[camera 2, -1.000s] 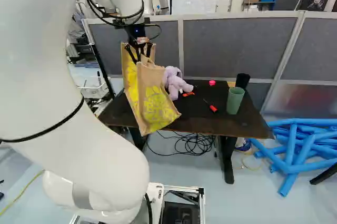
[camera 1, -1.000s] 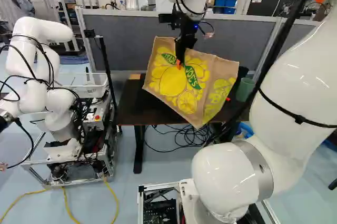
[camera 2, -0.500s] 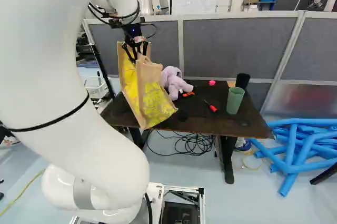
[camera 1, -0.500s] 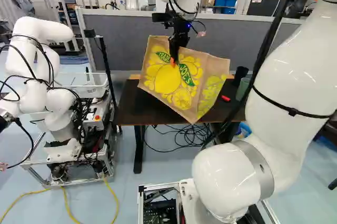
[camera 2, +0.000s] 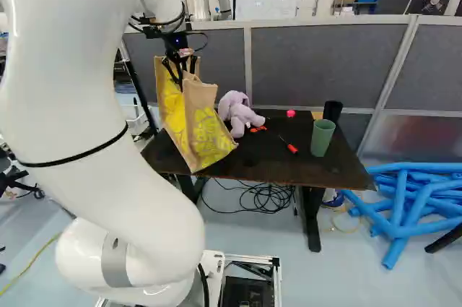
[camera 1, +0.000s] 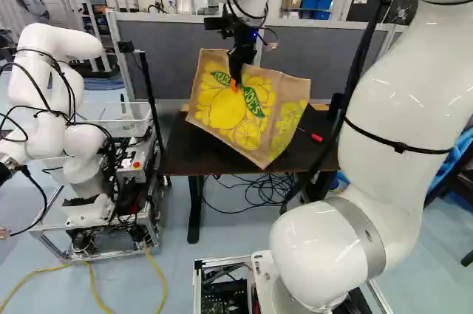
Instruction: Pick up the bag on the ground and place it on the table
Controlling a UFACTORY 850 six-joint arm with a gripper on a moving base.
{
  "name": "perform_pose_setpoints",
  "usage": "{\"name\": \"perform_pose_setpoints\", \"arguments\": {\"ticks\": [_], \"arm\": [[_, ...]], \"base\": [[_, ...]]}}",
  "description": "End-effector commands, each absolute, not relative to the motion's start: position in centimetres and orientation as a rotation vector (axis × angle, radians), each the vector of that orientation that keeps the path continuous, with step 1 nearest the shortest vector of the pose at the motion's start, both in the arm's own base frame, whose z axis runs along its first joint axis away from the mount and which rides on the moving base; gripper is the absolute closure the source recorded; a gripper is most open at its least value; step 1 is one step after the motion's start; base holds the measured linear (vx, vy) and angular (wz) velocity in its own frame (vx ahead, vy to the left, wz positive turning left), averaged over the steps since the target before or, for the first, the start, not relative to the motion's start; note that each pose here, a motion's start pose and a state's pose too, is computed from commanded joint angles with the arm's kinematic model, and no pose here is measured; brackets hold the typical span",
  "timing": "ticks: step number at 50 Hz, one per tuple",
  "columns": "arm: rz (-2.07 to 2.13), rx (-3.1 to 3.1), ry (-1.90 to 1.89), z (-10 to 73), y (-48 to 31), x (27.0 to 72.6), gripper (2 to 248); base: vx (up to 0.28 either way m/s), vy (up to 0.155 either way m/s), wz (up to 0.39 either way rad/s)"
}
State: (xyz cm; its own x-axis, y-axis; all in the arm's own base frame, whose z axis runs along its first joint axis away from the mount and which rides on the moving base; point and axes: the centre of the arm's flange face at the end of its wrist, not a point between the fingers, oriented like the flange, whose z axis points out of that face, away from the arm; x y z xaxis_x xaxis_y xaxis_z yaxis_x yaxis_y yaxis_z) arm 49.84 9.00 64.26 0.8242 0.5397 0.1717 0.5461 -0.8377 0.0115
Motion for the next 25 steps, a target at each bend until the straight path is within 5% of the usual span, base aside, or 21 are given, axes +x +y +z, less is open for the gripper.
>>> {"name": "perform_pose_setpoints", "arguments": {"ticks": [25], "arm": [[-0.243,-2.946,-0.932,63.3,11.3,52.3,228]], "base": [[0.000,0.000,0.000]]}}
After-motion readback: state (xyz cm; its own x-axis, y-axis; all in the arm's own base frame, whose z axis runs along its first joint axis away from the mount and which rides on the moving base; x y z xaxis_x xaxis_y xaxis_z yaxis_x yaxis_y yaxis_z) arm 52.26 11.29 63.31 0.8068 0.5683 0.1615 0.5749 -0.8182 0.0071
